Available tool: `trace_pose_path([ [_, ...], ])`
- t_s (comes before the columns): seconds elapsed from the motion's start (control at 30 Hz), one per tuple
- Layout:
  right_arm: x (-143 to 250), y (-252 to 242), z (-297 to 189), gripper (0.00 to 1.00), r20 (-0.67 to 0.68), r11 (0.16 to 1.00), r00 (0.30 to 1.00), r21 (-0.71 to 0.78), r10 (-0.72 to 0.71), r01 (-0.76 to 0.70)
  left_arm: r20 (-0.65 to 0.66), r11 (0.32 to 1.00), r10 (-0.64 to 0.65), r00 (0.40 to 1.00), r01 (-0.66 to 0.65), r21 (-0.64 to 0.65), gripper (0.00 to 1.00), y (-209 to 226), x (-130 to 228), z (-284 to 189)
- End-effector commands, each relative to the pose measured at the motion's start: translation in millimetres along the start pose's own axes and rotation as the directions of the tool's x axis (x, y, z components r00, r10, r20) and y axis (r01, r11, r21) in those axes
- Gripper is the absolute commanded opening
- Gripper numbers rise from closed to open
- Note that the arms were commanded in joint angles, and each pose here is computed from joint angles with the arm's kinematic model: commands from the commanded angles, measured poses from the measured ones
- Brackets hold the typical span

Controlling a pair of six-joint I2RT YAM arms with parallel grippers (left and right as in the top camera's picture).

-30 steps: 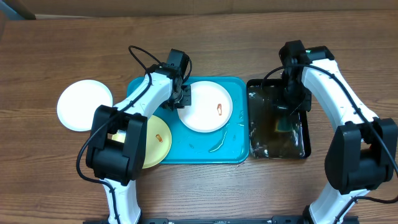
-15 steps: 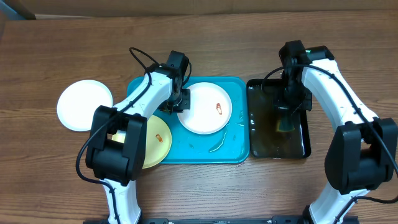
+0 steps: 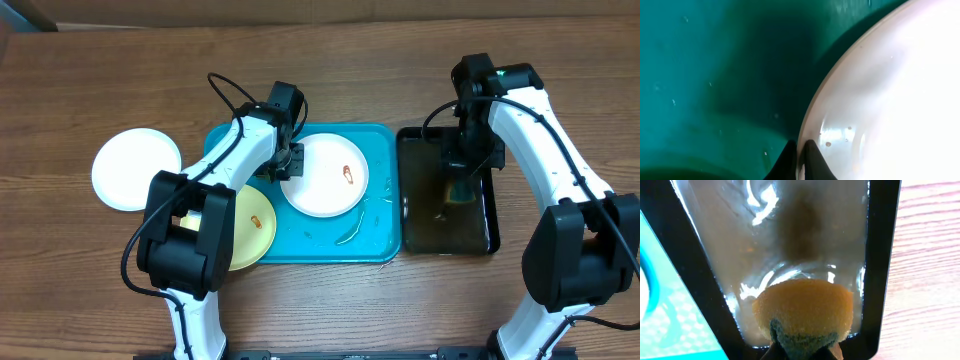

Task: Clean dirty plates on tray and stack at the side
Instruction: 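Dip and lift the sponge in the basin water with the right gripper, then scrub the pink plate with the sponge in the right gripper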

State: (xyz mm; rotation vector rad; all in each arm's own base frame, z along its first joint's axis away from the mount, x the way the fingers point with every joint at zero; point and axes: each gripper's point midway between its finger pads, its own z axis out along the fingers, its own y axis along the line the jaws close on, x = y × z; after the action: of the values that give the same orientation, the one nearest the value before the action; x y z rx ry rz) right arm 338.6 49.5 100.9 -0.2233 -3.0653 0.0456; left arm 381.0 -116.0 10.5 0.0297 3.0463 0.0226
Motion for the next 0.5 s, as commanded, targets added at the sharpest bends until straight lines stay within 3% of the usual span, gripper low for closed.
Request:
trace_pose_path([
  [0.0, -10.9, 0.6, -14.3, 0.04, 0.066, 0.999, 0.997, -0.006, -0.045, 0.045, -0.084, 0.996, 0.072, 0.994, -0.068, 0.053, 0.04, -7.4, 19.9, 9.9],
  [0.2, -23.7, 7.0, -27.0, 0.04, 0.125, 0.998, 0.99, -0.019, -0.065, 0.067, -0.101, 0.976, 0.145, 0.984, -0.125, 0.179, 0.04, -27.4, 26.4, 6.9],
  [0.47, -43.3, 59.1, -53.9, 0.04, 0.28, 0.985, 0.95, -0.054, -0.14, 0.162, -0.103, 0.977, 0.135, 0.985, -0.115, 0.182, 0.04, -28.0, 26.4, 6.9],
])
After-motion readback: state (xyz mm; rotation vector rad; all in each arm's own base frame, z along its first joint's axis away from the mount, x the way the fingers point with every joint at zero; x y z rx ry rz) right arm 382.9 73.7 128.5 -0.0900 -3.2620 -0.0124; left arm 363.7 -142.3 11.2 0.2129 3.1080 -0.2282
